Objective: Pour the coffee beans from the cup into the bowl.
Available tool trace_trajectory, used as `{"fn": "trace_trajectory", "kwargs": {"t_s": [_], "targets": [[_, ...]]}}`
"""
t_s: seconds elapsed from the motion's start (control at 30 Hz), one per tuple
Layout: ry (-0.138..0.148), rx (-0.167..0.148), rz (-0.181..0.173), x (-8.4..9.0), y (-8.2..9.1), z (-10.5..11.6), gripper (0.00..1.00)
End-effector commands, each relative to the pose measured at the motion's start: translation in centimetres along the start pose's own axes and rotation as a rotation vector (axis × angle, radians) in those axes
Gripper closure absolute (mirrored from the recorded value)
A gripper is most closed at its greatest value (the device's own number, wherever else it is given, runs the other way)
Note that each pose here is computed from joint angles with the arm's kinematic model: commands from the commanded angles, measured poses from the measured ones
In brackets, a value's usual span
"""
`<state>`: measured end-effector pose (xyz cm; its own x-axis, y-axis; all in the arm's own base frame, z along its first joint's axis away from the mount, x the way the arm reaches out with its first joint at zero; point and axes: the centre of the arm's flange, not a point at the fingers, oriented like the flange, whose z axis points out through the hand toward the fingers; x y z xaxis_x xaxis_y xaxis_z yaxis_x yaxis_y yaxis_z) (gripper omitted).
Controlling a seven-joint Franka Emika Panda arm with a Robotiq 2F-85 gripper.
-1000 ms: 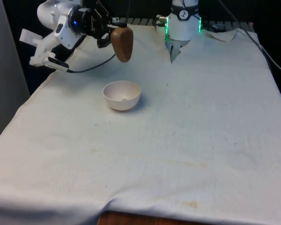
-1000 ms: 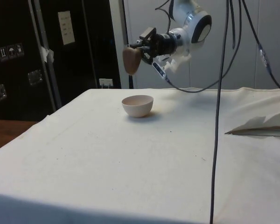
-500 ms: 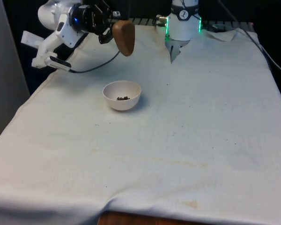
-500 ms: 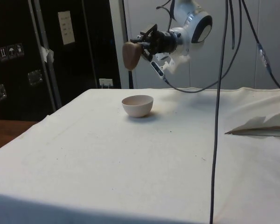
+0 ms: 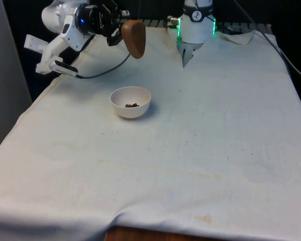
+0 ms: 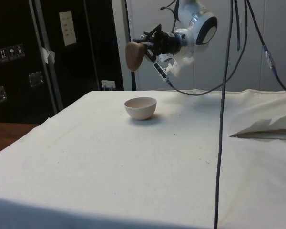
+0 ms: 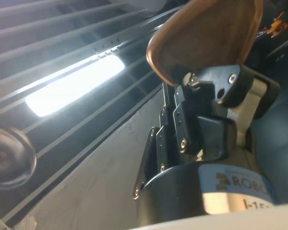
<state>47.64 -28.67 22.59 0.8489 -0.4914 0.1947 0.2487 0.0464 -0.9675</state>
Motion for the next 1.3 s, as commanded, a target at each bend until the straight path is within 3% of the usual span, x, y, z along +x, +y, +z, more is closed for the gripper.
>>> {"fn": "trace_trajectory", "kwargs": {"t_s": [0.0, 1.27], "targets": [[0.002, 0.005, 0.005, 0.01, 0.00, -0.01, 1.00], [-0.001, 0.004, -0.013, -0.05, -0.02, 0.02, 1.00]]}}
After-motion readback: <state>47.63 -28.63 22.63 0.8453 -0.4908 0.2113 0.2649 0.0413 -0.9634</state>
